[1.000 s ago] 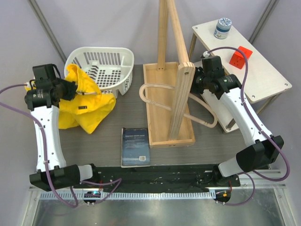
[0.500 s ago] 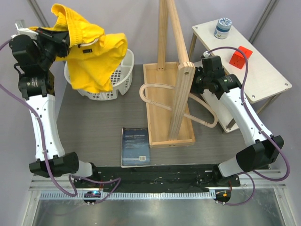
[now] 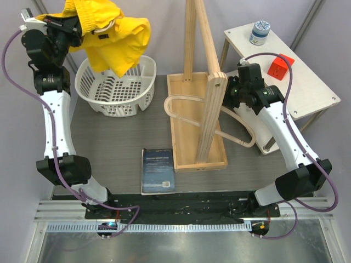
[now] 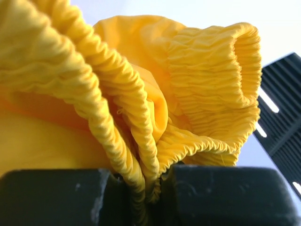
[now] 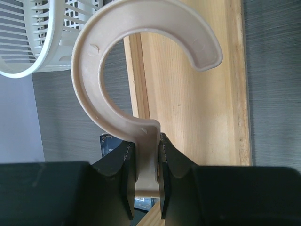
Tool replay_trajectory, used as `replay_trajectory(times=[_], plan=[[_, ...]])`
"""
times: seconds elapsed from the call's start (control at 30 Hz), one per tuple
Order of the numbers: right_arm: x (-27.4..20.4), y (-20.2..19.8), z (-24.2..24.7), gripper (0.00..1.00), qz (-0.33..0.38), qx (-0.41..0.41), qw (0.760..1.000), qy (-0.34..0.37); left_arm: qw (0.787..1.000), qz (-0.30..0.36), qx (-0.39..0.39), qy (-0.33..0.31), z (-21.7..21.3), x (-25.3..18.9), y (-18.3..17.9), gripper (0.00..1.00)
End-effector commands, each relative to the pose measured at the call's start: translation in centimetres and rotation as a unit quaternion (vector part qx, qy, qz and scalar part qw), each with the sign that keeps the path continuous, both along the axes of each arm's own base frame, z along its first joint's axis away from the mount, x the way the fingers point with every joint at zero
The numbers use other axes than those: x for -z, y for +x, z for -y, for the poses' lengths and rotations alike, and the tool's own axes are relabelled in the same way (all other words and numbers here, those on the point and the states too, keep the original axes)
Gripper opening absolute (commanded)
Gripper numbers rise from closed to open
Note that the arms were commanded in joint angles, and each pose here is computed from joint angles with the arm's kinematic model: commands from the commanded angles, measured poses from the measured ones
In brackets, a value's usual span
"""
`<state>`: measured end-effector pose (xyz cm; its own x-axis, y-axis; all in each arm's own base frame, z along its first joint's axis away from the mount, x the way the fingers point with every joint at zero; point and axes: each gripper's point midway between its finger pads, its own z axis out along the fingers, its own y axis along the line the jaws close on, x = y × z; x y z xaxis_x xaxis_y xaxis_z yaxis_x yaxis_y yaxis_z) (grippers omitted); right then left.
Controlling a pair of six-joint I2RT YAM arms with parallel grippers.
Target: Remove the shorts from the hanger
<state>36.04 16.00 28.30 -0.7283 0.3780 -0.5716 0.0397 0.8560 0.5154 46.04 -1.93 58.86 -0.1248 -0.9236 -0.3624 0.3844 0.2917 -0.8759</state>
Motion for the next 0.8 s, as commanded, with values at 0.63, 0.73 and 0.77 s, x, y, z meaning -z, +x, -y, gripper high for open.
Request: replay_trajectory(times=[0.63, 0.73, 0.77], plan=[[-2.8, -0.8, 1.5, 0.01, 0.041, 0.007, 0.999, 0.003, 0.900, -0.348, -0.235, 0.116, -2.8, 23.6, 5.3, 0.00], [-2.7, -0.7, 1.3, 0.01, 0.039, 0.004, 0.999, 0.007, 0.880, -0.417, -0.188, 0.127, -1.4, 26.4, 5.8, 0.00], [-2.8, -0.8, 1.3, 0.01, 0.040, 0.004, 0.999, 0.007, 0.875, -0.431, -0.180, 0.128, -1.1, 26.7, 6.5, 0.00]])
